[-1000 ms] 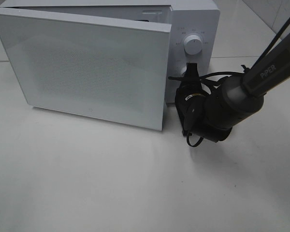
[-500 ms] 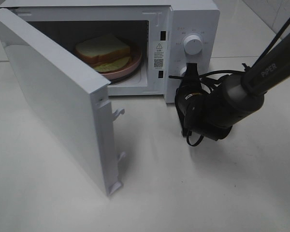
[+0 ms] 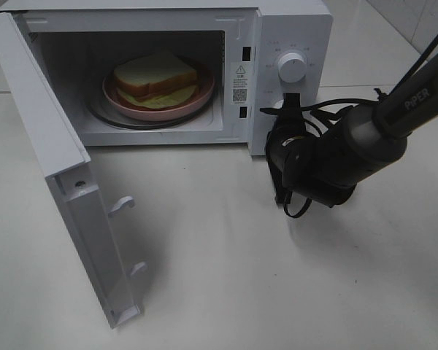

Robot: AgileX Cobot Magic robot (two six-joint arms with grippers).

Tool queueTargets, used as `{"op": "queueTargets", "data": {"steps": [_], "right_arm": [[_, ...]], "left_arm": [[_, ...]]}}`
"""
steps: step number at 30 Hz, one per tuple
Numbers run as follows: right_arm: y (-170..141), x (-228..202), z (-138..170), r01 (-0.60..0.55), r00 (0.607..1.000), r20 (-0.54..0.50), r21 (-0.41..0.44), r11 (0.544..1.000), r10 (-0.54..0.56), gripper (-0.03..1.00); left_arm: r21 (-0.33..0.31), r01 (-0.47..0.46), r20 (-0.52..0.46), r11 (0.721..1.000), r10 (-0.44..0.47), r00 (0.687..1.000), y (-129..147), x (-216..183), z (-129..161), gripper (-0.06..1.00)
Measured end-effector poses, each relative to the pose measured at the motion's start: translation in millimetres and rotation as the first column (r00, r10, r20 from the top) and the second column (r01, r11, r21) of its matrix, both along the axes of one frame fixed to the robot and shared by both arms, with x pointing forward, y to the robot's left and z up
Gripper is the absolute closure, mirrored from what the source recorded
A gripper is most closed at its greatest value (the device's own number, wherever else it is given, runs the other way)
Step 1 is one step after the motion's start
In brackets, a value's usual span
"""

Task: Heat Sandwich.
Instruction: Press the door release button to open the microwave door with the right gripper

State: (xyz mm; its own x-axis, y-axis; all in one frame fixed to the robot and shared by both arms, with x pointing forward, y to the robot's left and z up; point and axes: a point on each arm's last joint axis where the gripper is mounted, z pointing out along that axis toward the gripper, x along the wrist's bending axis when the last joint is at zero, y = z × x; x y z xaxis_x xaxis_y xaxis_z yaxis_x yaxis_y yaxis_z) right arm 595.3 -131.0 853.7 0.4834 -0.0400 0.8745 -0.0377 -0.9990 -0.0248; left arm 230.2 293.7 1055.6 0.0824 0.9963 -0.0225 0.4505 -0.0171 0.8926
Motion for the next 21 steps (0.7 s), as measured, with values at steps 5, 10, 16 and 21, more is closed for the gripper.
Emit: {"op": "queueTargets", "data": {"steps": [5, 10, 16, 21], "right_arm": [[0, -8, 2, -0.015, 0.999, 0.03, -0.028, 0.999, 0.016, 0.97], [-1, -22, 7, -0.028, 0.999, 0.023, -0.035, 0.999, 0.029, 0.97], [-9, -35, 17, -0.034, 0.999, 0.012, -0.039, 0.999, 0.034, 0.97], [-17, -50, 28, -0.068, 0.998, -0.013, -0.07, 0.995, 0.068, 0.97]], "left_arm": [[0.0, 0.0, 0.0, 1.0, 0.0, 1.0, 0, 0, 0, -0.03], [0.0, 0.0, 0.0, 1.0, 0.0, 1.0, 0, 0, 0, -0.03], [0.0, 0.0, 0.0, 1.0, 0.0, 1.0, 0, 0, 0, -0.03], [0.0, 0.0, 0.0, 1.0, 0.0, 1.0, 0, 0, 0, -0.03]]}}
